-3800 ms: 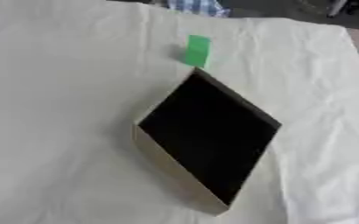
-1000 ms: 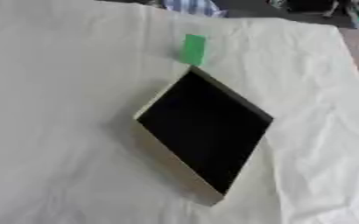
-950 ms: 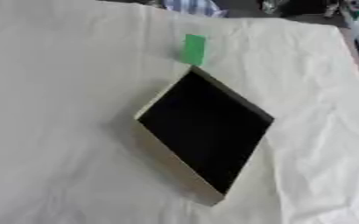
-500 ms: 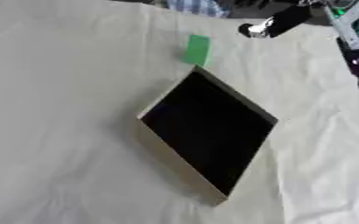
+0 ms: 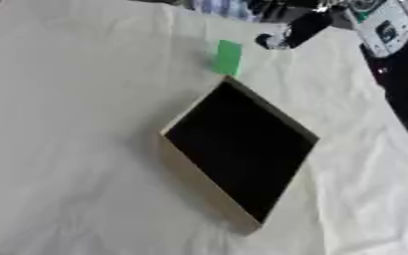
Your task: Pick up objects on the table and place them in the box.
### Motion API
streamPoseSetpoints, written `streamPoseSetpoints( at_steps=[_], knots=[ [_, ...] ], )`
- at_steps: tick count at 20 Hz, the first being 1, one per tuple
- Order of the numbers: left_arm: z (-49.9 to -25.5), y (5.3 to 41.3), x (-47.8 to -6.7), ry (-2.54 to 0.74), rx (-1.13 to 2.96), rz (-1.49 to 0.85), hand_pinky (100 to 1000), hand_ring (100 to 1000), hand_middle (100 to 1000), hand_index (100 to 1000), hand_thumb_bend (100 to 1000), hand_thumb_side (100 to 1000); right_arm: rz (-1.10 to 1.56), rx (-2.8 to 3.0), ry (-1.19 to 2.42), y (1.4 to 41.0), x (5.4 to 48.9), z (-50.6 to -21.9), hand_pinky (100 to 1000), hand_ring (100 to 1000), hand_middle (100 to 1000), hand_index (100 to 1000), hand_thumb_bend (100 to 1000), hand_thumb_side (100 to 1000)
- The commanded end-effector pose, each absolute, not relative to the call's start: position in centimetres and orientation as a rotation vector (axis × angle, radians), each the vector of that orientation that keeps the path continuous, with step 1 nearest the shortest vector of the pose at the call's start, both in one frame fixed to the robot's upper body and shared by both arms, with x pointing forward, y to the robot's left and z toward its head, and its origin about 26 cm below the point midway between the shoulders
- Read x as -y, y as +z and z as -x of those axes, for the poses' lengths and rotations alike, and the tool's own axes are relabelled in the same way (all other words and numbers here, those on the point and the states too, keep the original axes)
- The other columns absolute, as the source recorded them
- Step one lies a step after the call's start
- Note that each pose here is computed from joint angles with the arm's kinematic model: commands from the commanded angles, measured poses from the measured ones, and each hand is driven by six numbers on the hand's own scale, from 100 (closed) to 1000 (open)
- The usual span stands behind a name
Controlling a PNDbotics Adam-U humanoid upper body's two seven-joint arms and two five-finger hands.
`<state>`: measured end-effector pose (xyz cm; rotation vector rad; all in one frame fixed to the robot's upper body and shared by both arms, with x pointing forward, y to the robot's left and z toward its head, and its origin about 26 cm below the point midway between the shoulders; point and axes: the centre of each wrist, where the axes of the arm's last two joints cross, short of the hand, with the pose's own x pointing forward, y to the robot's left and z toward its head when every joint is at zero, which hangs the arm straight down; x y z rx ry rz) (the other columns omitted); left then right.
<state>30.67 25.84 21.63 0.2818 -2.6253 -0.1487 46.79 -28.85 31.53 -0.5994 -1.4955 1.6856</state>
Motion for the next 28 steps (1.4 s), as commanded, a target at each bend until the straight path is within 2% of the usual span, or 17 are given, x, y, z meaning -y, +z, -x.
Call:
streamPoseSetpoints(
  at_steps=[1, 8, 15, 28],
  knots=[
    [-30.4, 22.4, -25.7, -0.163, 2.654, -0.27, 555, 631, 632, 745, 100, 607, 0.66, 1.496, 1.68, 32.8, 28.4, -46.7, 867, 886, 897, 986, 230, 401],
    [-30.4, 22.3, -25.7, -0.165, 2.649, -0.264, 556, 631, 631, 746, 100, 603, 0.711, 1.44, 1.684, 31.9, 27.8, -47.2, 871, 873, 892, 1000, 231, 278],
    [-30.4, 22.3, -25.6, -0.171, 2.646, -0.26, 556, 631, 629, 745, 100, 601, 0.761, 1.389, 1.659, 30.8, 28.3, -47.7, 899, 905, 904, 1000, 292, 323],
    [-30.4, 22.3, -25.5, -0.187, 2.641, -0.252, 555, 630, 628, 745, 100, 605, 0.825, 1.328, 1.634, 29.9, 27.9, -48.4, 928, 940, 912, 1000, 328, 400]
  ],
)
